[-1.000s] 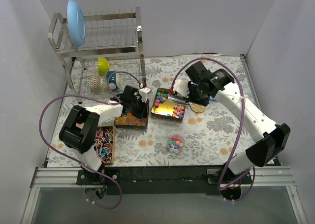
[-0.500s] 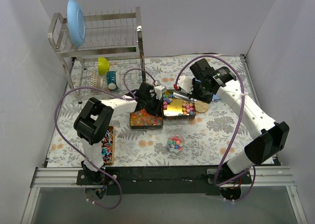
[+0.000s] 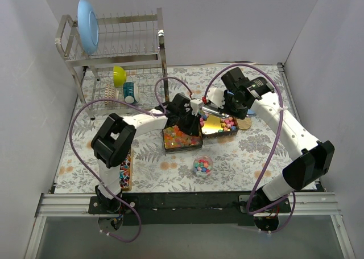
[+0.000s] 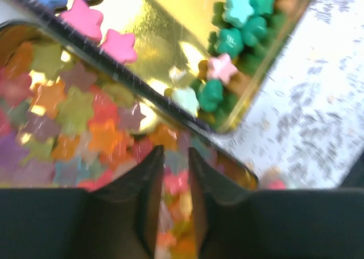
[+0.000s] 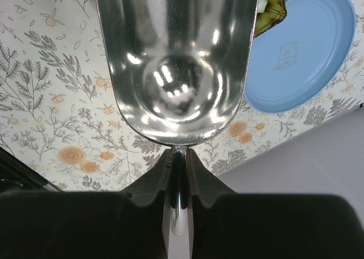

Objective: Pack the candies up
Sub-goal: Move the storage box to the center of the board.

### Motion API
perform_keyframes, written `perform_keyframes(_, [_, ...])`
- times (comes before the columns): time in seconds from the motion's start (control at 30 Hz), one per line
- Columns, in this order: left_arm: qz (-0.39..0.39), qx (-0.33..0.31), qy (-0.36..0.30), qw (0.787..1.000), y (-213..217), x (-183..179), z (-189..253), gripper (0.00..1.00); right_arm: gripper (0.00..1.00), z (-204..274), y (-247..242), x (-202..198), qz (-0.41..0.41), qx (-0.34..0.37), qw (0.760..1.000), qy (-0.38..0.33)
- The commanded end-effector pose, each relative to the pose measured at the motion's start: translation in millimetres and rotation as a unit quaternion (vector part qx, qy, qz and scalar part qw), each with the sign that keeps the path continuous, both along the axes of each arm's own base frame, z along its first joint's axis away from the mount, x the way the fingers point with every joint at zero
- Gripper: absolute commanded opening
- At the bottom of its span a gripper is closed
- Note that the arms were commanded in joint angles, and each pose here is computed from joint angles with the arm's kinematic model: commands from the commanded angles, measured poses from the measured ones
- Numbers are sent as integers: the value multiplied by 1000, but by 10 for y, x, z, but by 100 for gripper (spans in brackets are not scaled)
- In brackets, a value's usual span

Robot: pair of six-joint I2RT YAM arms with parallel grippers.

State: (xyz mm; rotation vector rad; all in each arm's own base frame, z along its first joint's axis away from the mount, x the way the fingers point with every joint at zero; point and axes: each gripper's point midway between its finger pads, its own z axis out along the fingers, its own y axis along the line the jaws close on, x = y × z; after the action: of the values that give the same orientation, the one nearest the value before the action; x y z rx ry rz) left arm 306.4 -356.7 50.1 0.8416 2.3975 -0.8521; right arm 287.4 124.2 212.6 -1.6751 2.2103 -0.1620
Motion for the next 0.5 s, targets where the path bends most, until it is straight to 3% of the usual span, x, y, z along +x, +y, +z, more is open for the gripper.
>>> perform_keyframes(0.0, [-1, -49, -22, 999, 310, -92, 771, 28, 1, 85, 39, 34, 26, 16, 999, -19])
perform_keyframes(0.1, [-14, -69, -22, 997, 526, -273, 1016, 29, 1, -16, 28, 38, 65, 2, 998, -22])
perform_keyframes(0.13, [-12, -80, -32, 996, 587, -303, 1159, 25, 1, -42, 23, 20, 81, -1, 996, -24])
perform_keyframes(0.17, [-17, -97, -25, 995, 613, -356, 1235, 9, 1, -119, 41, 36, 93, -1, 995, -28])
perform_keyframes(0.2, [-8, -107, -25, 994, 692, -316, 1303, 2, 1, -135, 47, 46, 108, -7, 994, -33])
perform_keyframes(0.33, [-21, -173, -47, 984, 694, -326, 1684, 0, 1, -236, 183, 45, 133, 0, 991, -15])
perform_keyframes(0.47, [-30, -195, -47, 979, 614, -296, 1759, 0, 1, -183, 479, 86, 158, 17, 987, -13])
